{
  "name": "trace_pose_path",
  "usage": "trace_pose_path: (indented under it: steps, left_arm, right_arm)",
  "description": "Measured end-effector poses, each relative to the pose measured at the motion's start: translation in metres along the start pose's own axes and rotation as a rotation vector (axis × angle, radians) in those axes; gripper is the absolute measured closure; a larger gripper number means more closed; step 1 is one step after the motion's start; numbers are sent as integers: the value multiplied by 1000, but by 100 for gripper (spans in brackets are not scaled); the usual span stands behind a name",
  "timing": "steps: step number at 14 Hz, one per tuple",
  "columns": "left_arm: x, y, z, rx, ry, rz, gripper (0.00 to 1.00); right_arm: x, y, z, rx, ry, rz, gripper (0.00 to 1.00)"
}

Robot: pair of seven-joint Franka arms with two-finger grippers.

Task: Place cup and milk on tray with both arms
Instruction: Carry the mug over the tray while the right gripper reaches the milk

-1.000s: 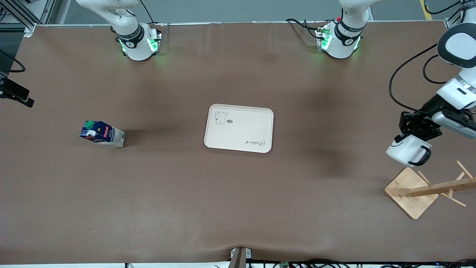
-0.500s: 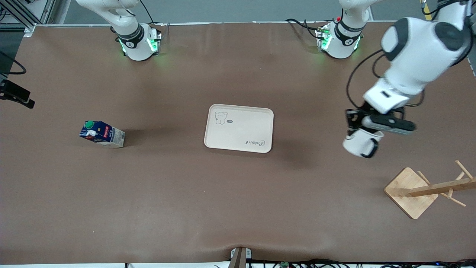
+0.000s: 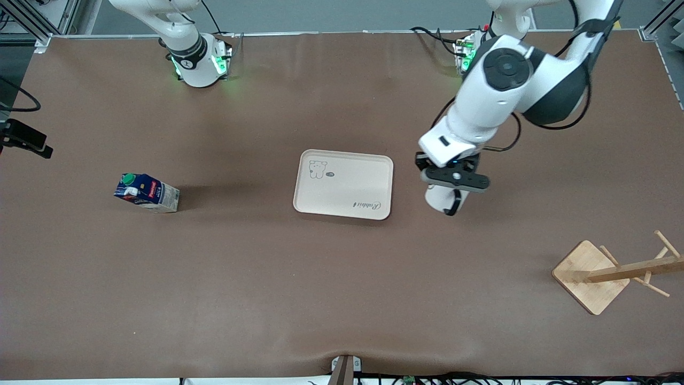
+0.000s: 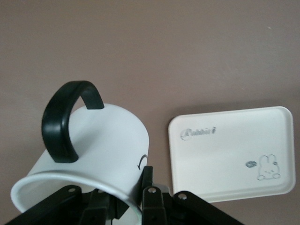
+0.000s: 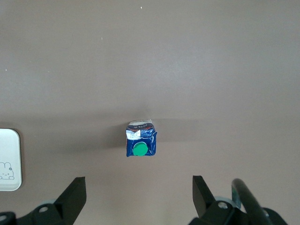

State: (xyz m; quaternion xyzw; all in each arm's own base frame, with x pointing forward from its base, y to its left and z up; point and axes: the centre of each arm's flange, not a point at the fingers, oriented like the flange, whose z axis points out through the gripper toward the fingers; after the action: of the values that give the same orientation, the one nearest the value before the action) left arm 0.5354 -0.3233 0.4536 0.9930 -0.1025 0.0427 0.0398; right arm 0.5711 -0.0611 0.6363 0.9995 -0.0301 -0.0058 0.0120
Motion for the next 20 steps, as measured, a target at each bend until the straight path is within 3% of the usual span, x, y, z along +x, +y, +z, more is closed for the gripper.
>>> trace_pose_path:
  steps: [5,10,15,20]
  left_arm:
    - [-11,64,42,-33,-111,-32,91]
    - [-37,113,107,-8,-227,-51,91]
    - [-31,135,157,64,-344,-47,91]
    - [-52,167,212,164,-374,-20,91]
  right_arm:
    - [2,0,4,0,-8,0,0]
    - [12,-2,16,-2,-6,-4,0]
    - [46,-2,86,-10,-92,-1,0]
    - [53,-1,113,-12,-140,1,0]
